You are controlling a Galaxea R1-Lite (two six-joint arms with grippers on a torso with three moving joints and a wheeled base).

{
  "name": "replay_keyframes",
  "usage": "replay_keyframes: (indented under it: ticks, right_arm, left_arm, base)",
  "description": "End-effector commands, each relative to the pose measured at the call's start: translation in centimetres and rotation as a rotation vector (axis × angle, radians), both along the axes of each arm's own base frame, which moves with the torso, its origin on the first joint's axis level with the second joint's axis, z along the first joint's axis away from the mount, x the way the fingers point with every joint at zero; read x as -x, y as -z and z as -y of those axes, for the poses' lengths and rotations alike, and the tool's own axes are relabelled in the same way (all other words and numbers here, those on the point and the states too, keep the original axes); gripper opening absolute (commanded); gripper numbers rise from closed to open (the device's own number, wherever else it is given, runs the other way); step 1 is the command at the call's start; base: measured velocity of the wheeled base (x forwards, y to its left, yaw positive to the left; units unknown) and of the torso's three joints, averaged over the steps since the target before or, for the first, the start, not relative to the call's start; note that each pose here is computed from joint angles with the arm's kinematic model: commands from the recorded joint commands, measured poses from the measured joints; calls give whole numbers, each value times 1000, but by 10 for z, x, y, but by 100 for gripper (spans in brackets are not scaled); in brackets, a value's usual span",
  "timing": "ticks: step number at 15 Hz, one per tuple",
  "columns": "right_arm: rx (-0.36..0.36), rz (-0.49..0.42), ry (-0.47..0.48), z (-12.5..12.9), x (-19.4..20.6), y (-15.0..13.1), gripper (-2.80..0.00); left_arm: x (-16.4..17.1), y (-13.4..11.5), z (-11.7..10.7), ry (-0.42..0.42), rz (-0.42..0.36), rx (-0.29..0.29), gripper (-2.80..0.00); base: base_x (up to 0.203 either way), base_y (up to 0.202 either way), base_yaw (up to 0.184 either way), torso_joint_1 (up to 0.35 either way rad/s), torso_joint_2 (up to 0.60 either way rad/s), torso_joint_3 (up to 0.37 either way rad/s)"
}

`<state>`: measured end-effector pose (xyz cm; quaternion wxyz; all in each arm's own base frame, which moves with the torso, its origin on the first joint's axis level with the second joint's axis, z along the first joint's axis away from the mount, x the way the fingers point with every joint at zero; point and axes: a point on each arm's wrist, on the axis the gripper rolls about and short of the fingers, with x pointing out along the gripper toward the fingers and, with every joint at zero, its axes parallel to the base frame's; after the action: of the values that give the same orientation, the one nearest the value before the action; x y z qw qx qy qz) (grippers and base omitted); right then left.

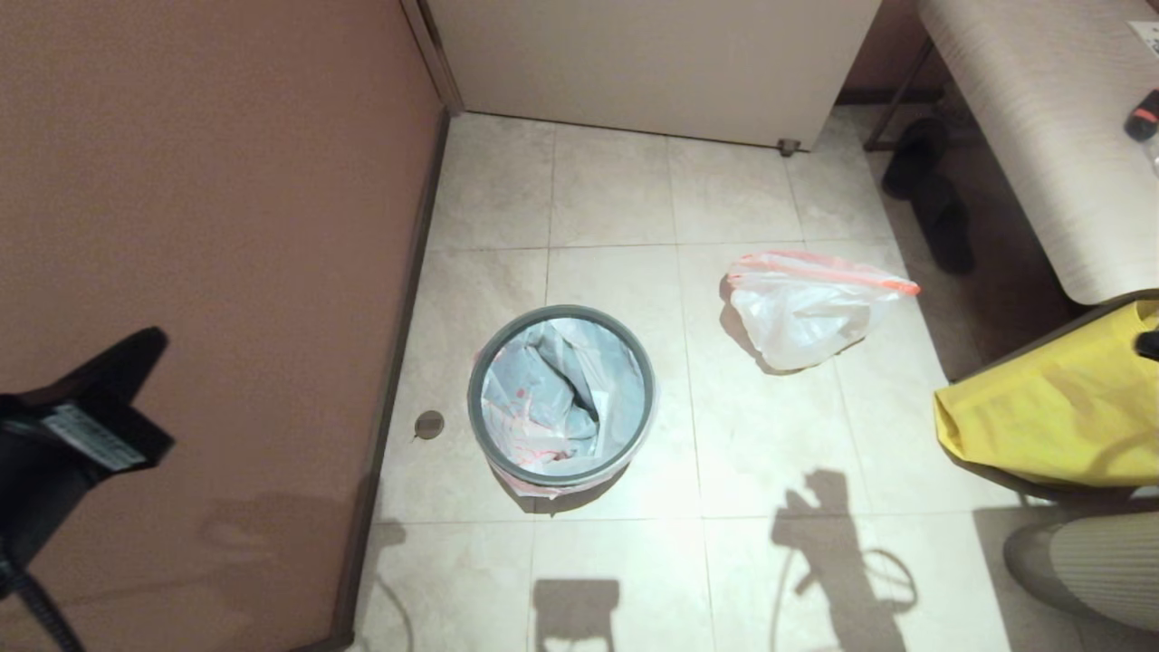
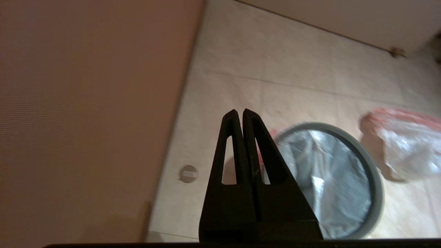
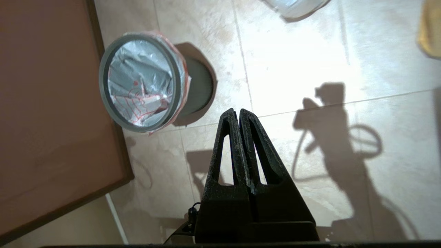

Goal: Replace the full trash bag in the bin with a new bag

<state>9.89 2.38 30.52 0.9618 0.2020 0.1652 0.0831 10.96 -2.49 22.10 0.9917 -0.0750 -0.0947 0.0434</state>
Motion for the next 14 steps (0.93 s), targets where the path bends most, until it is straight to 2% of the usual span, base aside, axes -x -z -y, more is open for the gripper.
replay_keyframes:
  ticks: [1, 4, 6, 8, 9, 11, 13, 14]
  right_arm:
    - [-28, 149, 77, 22, 85, 2, -280]
    - [-24, 181, 123, 29, 139, 23, -280]
    - [-24, 204, 132, 32, 165, 35, -280]
    - [-1, 241, 130, 34, 189, 48, -280]
    - [17, 255, 126, 35, 197, 53, -280]
    - [26, 265, 124, 36, 200, 53, -280]
    - [59, 299, 117, 37, 207, 47, -280]
    - [107, 298, 104, 38, 213, 45, -280]
  left_arm:
    - [60, -12, -24, -117, 149, 39, -280]
    - [99, 3, -33, -269, 152, 39, -280]
    - [116, 19, -34, -310, 148, 47, -280]
    - [132, 36, -33, -326, 128, 49, -280]
    - [134, 48, -33, -331, 88, 52, -280]
    - [134, 59, -33, -325, 63, 74, -280]
    - [144, 67, -33, -303, 87, 55, -280]
    - [152, 74, -32, -285, 85, 29, -280]
  base:
    - [0, 0, 0, 0, 0, 0]
    - [0, 0, 0, 0, 0, 0]
    - [0, 0, 0, 0, 0, 0]
    - [0, 0, 0, 0, 0, 0]
    - [0, 0, 0, 0, 0, 0]
    - [0, 0, 0, 0, 0, 0]
    - [0, 0, 0, 0, 0, 0]
    - [0, 0, 0, 0, 0, 0]
